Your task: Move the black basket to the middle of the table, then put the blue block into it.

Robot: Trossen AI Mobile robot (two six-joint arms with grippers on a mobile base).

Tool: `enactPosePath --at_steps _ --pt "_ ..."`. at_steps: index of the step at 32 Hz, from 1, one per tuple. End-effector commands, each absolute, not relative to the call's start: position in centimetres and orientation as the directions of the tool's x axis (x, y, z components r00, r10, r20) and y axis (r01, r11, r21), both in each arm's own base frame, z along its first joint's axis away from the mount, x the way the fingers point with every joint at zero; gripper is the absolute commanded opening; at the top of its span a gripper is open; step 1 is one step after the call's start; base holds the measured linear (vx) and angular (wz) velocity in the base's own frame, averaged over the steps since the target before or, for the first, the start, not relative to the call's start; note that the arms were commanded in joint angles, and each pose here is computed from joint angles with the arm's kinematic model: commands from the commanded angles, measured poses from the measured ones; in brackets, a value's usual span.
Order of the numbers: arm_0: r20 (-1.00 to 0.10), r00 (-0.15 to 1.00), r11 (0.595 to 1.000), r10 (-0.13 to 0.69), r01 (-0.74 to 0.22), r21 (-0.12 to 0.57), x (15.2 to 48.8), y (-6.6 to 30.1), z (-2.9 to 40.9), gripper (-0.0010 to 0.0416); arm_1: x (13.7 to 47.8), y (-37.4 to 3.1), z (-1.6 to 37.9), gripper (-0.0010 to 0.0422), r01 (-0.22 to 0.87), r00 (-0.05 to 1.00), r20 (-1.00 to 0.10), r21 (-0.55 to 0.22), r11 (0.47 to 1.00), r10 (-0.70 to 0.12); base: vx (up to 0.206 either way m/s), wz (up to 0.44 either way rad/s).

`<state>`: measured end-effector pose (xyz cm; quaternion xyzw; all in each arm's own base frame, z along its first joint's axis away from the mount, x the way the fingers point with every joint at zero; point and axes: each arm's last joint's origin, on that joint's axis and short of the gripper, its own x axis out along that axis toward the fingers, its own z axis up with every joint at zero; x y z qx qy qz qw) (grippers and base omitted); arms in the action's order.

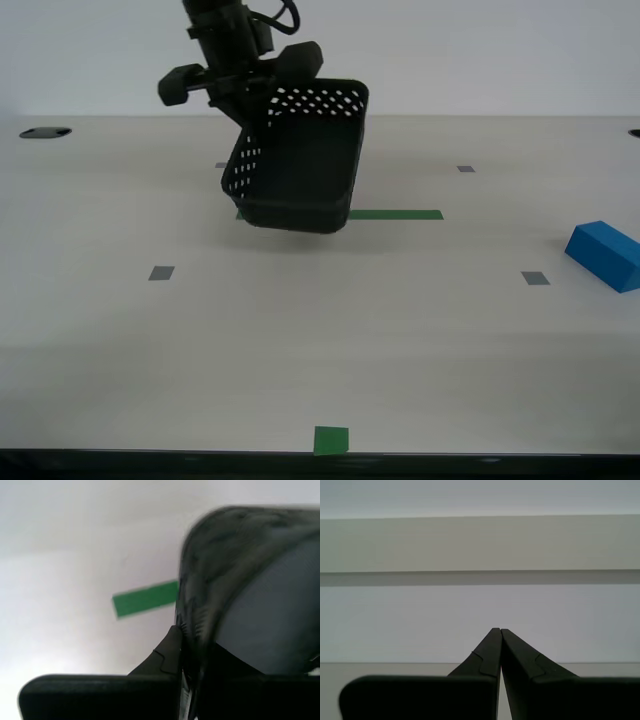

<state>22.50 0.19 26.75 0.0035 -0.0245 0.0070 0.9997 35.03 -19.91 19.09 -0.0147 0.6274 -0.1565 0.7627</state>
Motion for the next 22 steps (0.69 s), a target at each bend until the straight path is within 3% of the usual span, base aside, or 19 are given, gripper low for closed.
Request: enactPosePath --at_steps 1,11,22 --pt "0.049 0.999 1.0 0.014 -0.014 0.008 22.5 0.2 26.8 0.0 35.9 -21.3 19.2 -0.0002 0.236 0.143 -0.955 -0.223 0.946 -0.261 0.0 0.0" --pt "0.03 0.999 1.0 0.014 -0.014 0.008 22.5 0.2 26.6 0.0 38.2 -25.7 15.9 0.0 0.294 0.026 -0.978 -0.189 0.937 -0.205 0.0 0.0" --pt "0.012 1.0 1.0 0.014 -0.014 0.007 22.5 0.2 26.4 0.0 38.6 -25.9 15.9 0.0 0.351 0.058 -0.973 -0.191 0.917 -0.225 0.0 0.0"
